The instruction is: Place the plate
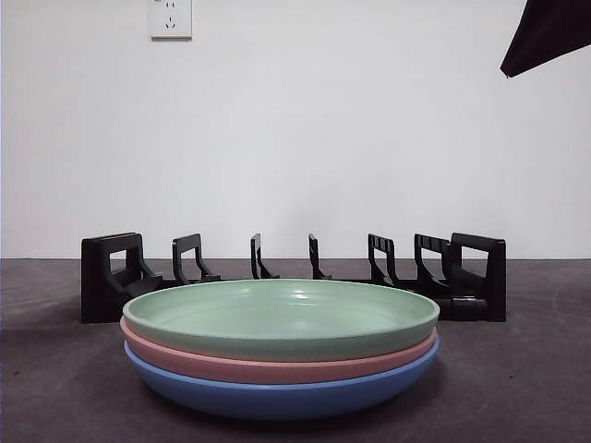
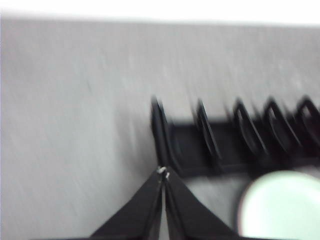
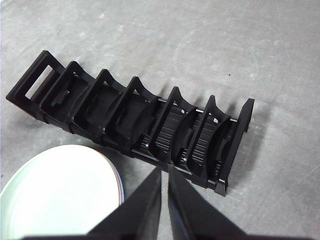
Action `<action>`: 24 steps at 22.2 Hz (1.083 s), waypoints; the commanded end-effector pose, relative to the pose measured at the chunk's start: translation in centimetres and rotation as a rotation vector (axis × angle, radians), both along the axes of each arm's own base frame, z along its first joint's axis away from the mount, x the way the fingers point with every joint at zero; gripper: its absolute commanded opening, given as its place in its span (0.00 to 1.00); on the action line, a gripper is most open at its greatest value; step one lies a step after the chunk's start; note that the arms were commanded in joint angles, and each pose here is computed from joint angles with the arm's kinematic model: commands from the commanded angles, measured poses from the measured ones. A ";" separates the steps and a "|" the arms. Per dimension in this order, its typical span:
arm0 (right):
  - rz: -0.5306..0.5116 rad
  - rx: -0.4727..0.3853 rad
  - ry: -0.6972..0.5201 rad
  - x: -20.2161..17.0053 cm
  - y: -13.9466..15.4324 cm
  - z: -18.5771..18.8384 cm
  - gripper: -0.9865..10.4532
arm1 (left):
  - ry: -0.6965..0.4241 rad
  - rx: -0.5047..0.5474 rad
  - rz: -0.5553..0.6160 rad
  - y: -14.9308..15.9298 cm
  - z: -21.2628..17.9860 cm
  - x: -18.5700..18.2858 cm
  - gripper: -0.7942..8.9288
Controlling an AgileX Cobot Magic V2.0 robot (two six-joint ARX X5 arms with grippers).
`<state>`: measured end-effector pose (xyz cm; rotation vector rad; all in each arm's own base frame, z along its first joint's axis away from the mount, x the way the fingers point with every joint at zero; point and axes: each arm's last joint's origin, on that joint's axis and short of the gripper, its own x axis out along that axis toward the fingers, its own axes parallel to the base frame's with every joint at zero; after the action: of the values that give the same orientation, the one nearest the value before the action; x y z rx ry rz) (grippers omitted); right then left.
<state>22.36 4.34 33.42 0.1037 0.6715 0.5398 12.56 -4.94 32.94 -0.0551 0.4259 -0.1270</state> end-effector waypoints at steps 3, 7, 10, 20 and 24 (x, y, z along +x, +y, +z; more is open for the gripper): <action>-0.002 0.011 -0.020 0.1 0.1 0.6 0.10 | -0.191 0.064 -0.115 2.3 -4.9 -1.6 0.09; -0.002 0.011 -0.020 0.1 0.1 0.6 0.10 | -0.305 0.046 0.057 4.3 -10.6 -2.9 0.09; -0.002 0.011 -0.020 0.1 0.1 0.6 0.10 | -0.329 0.010 0.116 4.7 -13.6 -2.7 0.09; -0.003 0.011 -0.021 0.1 0.1 0.6 0.10 | -0.311 -0.006 0.157 5.1 -17.3 -2.9 0.09; -0.003 0.010 -0.021 0.1 0.1 0.6 0.10 | -0.319 -0.006 0.157 5.1 -17.3 -2.9 0.09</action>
<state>22.33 4.32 33.49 0.1031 0.6664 0.5390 9.55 0.12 16.22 -0.0686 0.0958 0.0166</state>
